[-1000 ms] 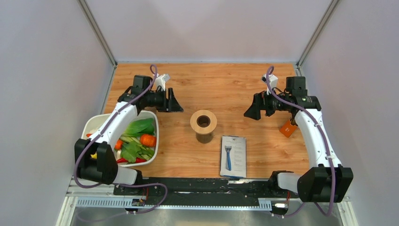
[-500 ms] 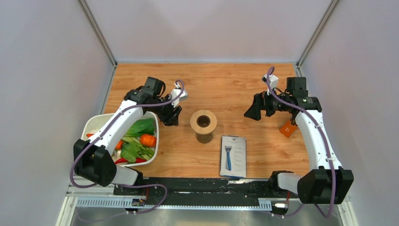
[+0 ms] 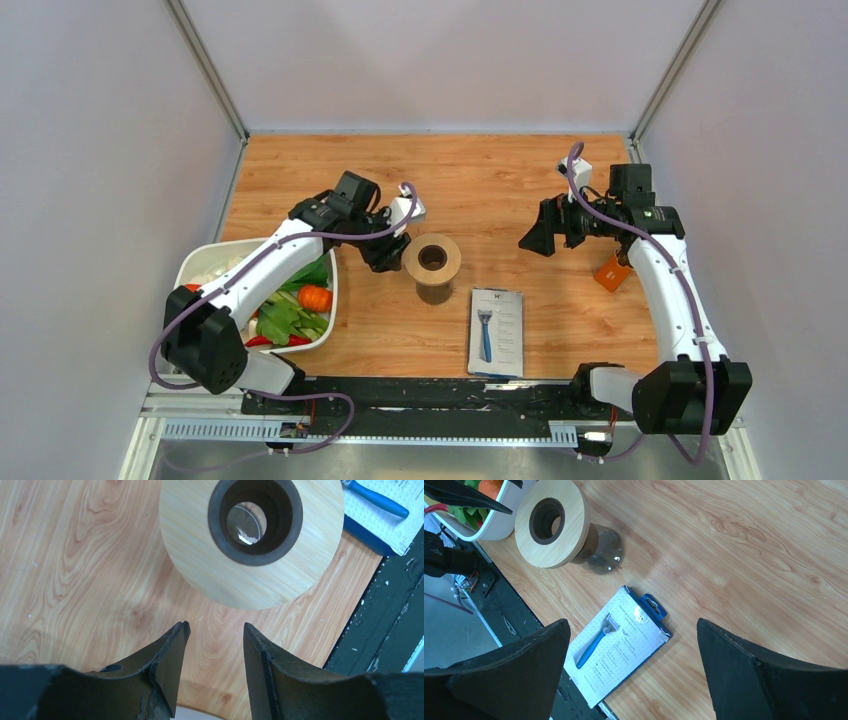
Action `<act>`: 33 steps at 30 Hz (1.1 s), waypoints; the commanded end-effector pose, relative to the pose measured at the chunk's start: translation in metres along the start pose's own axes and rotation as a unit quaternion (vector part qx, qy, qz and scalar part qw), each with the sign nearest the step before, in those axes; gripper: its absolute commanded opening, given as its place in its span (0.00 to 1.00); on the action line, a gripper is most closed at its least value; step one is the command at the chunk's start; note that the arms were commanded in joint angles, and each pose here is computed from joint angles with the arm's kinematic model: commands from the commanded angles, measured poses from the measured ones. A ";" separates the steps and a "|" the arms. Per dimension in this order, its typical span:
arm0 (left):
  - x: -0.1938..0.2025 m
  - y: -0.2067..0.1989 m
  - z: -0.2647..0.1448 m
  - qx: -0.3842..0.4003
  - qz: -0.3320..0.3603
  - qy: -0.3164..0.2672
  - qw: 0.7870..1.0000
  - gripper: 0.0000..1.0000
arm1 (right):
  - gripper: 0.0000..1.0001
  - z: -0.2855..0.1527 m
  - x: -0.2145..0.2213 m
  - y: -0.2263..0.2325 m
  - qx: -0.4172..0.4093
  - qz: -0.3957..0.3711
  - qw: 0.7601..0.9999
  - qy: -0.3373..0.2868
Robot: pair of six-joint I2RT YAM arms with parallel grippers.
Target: Place the coffee filter in the dripper
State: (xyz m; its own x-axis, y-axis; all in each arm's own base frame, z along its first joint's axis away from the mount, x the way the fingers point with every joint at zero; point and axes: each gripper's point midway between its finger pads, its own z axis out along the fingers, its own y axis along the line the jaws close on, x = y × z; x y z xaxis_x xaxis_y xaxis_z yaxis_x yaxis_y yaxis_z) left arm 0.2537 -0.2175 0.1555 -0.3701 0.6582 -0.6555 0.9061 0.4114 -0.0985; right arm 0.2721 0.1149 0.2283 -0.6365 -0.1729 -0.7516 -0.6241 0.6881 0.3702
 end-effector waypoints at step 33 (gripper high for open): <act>0.031 0.154 -0.119 -0.198 -0.323 -0.087 0.921 0.74 | 1.00 -0.003 -0.009 0.002 0.006 -0.010 1.000 -0.015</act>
State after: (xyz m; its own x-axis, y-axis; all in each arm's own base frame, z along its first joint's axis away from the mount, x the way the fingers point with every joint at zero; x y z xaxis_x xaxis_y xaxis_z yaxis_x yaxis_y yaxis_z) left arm 0.3270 -0.1024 0.2205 -0.6200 0.3090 -0.7212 0.6001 0.7789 -0.1822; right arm 0.2706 0.1146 0.2244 -0.6455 -0.1728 -0.7439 -0.6185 0.6897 0.3765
